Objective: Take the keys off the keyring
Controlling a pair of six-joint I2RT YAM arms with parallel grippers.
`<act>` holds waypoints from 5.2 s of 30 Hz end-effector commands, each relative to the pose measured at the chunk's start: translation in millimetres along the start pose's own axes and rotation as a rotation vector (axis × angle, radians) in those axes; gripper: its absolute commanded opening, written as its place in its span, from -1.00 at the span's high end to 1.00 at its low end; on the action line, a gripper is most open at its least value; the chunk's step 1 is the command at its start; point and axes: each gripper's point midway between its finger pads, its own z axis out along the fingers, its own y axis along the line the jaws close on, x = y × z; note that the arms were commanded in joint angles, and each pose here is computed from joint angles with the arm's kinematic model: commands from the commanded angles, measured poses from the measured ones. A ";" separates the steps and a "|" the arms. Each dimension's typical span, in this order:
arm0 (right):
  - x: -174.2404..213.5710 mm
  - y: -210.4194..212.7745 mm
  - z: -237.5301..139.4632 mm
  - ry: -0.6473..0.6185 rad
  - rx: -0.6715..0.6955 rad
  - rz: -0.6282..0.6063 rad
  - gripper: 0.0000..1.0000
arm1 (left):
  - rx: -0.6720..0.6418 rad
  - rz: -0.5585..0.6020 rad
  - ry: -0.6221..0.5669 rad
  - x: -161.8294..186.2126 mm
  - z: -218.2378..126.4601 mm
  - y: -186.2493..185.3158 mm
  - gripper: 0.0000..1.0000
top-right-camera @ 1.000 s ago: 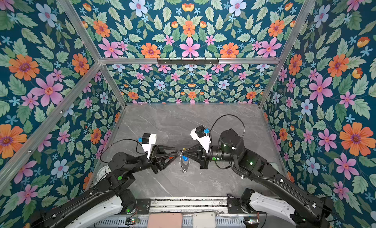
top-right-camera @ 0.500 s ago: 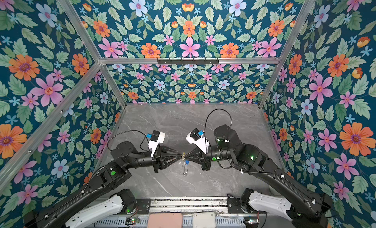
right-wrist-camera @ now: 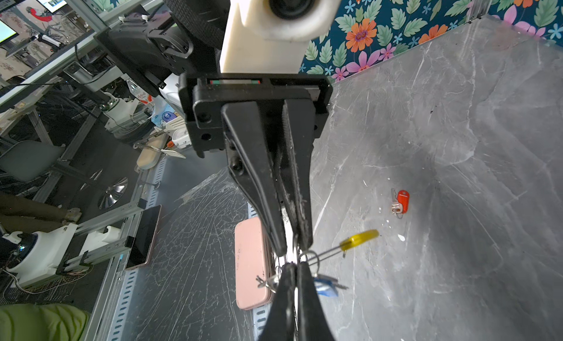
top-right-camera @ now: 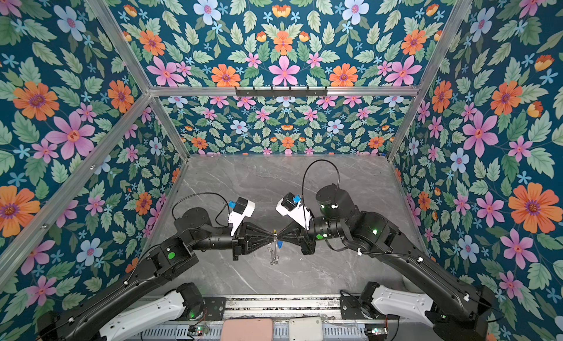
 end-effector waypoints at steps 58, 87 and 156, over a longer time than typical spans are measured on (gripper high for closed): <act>-7.7 -5.1 6.3 -0.269 -0.024 -0.039 0.64 | 0.067 0.127 -0.320 -41.6 -19.7 -18.9 1.00; 9.1 0.7 31.0 -0.169 -0.089 -0.033 1.00 | 0.093 0.092 -0.472 -53.2 -28.0 -15.4 1.00; -37.3 -0.2 -6.8 -0.424 0.012 0.011 1.00 | 0.034 0.095 -0.442 -37.1 -24.8 0.4 1.00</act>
